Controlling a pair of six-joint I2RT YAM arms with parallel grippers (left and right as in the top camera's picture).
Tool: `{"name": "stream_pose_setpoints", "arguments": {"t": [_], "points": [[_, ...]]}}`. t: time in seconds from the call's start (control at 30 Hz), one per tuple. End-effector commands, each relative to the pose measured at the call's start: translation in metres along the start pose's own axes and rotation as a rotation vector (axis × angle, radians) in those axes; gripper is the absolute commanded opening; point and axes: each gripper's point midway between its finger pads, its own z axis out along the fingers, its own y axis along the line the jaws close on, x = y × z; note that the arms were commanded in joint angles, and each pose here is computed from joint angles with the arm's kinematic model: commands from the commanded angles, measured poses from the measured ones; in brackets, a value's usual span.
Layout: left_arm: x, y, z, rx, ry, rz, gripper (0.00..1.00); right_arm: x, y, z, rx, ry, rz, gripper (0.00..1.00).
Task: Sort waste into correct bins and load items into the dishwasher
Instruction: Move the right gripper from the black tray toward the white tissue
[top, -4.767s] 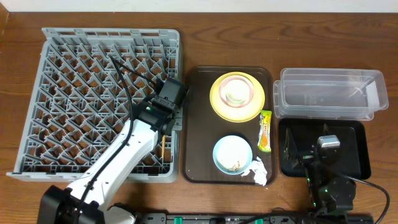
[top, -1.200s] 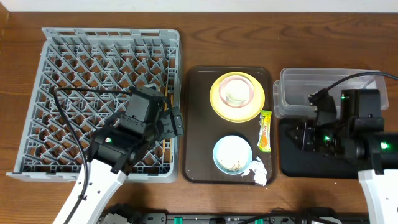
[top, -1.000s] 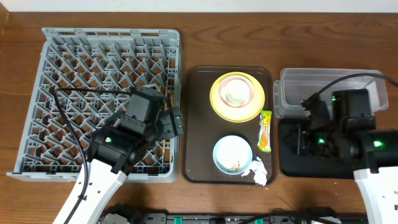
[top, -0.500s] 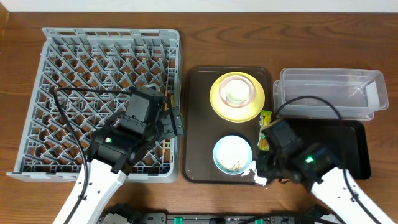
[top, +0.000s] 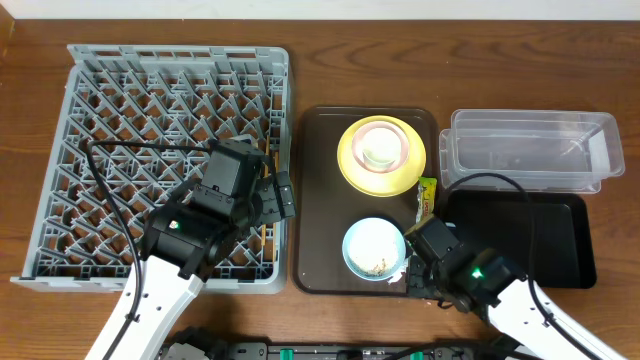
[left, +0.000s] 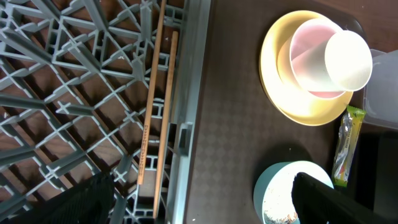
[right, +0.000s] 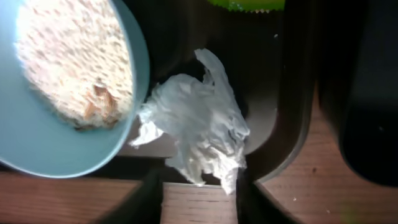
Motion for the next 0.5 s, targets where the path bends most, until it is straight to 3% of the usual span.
{"name": "stream_pose_setpoints", "arguments": {"t": [0.0,0.17,0.3,0.47], "points": [[-0.003,0.002,-0.001,-0.011,-0.01,-0.005,0.92,0.001,0.002,0.002,-0.01,-0.004,0.019,0.15],[-0.003,0.002,-0.001,-0.011,-0.01,-0.005,0.92,-0.001,0.021,0.001,-0.099,-0.004,-0.124,0.01],[-0.003,0.002,-0.001,-0.011,-0.01,-0.005,0.92,0.001,0.048,-0.009,-0.227,0.015,-0.268,0.01],[-0.003,0.002,-0.001,-0.011,-0.01,-0.005,0.92,0.006,0.066,-0.018,-0.307,0.041,-0.307,0.01]]}}
